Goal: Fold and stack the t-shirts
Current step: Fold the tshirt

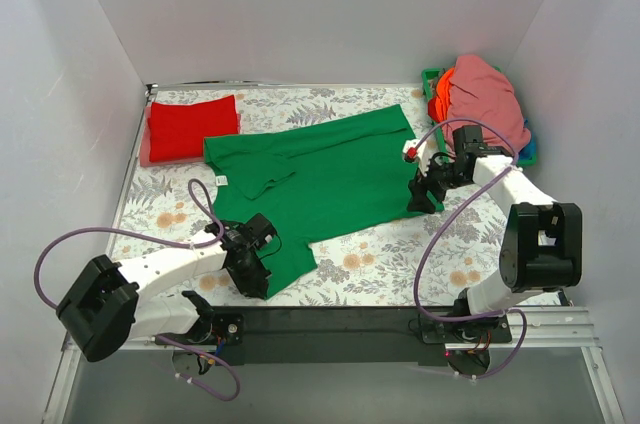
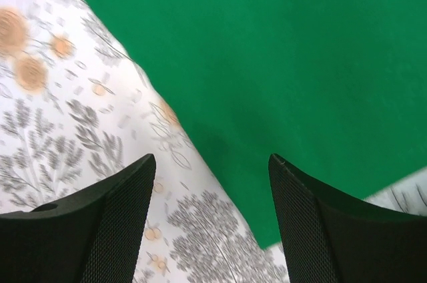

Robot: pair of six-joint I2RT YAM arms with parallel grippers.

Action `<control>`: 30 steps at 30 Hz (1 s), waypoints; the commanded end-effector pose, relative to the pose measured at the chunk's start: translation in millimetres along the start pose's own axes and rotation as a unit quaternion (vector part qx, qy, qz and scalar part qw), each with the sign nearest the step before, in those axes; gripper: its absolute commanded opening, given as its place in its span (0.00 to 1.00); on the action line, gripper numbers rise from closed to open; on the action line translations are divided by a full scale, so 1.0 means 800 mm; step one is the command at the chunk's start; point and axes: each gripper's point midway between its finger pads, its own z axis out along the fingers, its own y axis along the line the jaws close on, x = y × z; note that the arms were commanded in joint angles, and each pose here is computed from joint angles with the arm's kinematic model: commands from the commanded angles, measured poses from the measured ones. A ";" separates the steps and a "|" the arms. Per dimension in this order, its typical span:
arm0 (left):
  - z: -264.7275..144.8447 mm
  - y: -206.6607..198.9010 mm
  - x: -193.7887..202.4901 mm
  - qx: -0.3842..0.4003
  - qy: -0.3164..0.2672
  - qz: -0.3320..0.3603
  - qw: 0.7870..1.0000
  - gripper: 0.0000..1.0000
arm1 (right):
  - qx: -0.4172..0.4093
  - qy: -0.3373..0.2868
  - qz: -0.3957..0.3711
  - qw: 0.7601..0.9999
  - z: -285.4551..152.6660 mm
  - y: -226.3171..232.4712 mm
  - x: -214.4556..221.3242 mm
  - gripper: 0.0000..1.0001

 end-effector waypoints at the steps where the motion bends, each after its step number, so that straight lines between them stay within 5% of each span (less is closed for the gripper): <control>1: -0.013 -0.019 -0.018 0.032 -0.042 0.001 0.999 0.00 | 0.050 0.063 -0.017 0.997 -0.025 -0.029 0.033 0.75; 8: -0.026 -0.028 -0.022 0.049 -0.051 0.013 0.997 0.00 | 0.081 0.155 0.037 0.984 -0.045 -0.073 0.098 0.63; 16: -0.032 -0.031 -0.022 0.061 -0.053 0.019 0.997 0.00 | 0.094 0.188 0.065 0.975 -0.035 -0.094 0.126 0.61; 30: -0.058 -0.048 -0.036 0.089 -0.085 0.016 0.992 0.00 | 0.046 0.152 0.090 0.983 -0.015 -0.064 0.122 0.36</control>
